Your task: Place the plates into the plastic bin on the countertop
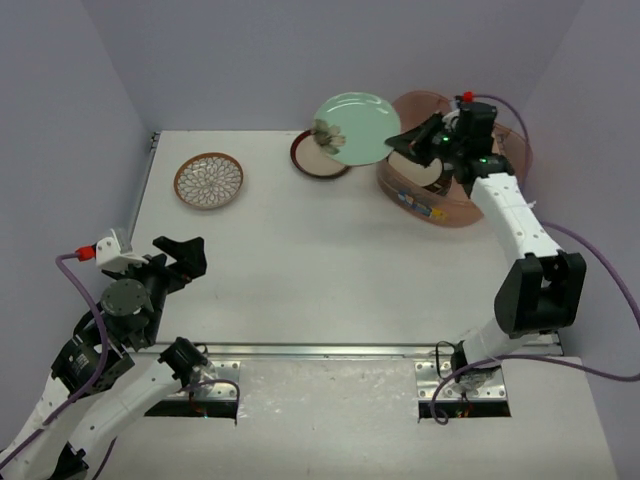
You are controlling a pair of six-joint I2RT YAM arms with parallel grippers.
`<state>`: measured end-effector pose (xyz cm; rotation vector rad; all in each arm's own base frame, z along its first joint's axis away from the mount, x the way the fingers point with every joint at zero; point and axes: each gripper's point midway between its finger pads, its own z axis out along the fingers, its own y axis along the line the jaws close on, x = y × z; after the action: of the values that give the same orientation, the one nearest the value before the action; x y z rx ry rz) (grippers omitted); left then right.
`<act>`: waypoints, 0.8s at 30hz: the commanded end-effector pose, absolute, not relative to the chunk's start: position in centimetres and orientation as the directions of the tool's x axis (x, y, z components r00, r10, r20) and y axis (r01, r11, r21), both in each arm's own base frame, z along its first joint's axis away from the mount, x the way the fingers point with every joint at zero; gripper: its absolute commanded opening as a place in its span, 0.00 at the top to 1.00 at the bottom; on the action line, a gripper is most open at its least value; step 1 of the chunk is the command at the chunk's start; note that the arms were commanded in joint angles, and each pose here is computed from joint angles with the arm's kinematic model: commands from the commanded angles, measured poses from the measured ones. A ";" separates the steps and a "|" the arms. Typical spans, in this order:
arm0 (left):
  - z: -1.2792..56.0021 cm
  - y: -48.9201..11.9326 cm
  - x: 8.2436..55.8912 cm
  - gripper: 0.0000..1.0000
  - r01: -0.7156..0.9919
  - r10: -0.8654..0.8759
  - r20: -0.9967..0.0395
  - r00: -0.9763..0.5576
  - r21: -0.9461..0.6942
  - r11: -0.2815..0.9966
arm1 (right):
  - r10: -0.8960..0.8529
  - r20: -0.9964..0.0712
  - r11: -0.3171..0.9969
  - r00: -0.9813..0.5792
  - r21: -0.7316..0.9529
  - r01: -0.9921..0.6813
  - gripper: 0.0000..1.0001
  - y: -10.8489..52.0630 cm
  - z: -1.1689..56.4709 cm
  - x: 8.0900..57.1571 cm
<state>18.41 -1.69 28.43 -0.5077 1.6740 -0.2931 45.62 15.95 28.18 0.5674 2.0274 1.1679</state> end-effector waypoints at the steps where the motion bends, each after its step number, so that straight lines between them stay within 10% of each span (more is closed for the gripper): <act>1: 29.3 -2.5 18.7 0.00 -0.114 -0.489 -0.867 -0.096 -0.478 0.871 | 0.831 -0.380 0.486 -0.406 0.851 0.199 1.00 5.1 29.1 47.4; 11: 29.3 -2.9 18.8 0.00 -0.096 -0.480 -0.871 -0.105 -0.471 0.877 | 0.846 -0.518 0.518 -0.130 0.736 0.436 1.00 -4.4 25.1 51.4; 24: 28.9 -3.5 19.2 0.00 -0.095 -0.461 -0.878 -0.129 -0.451 0.887 | 0.785 -0.494 0.619 -0.374 0.634 0.463 0.99 -3.1 15.8 55.3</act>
<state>18.57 -2.47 28.61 -0.4614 1.6830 -0.3153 51.11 -3.90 10.30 1.1563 2.1519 0.3816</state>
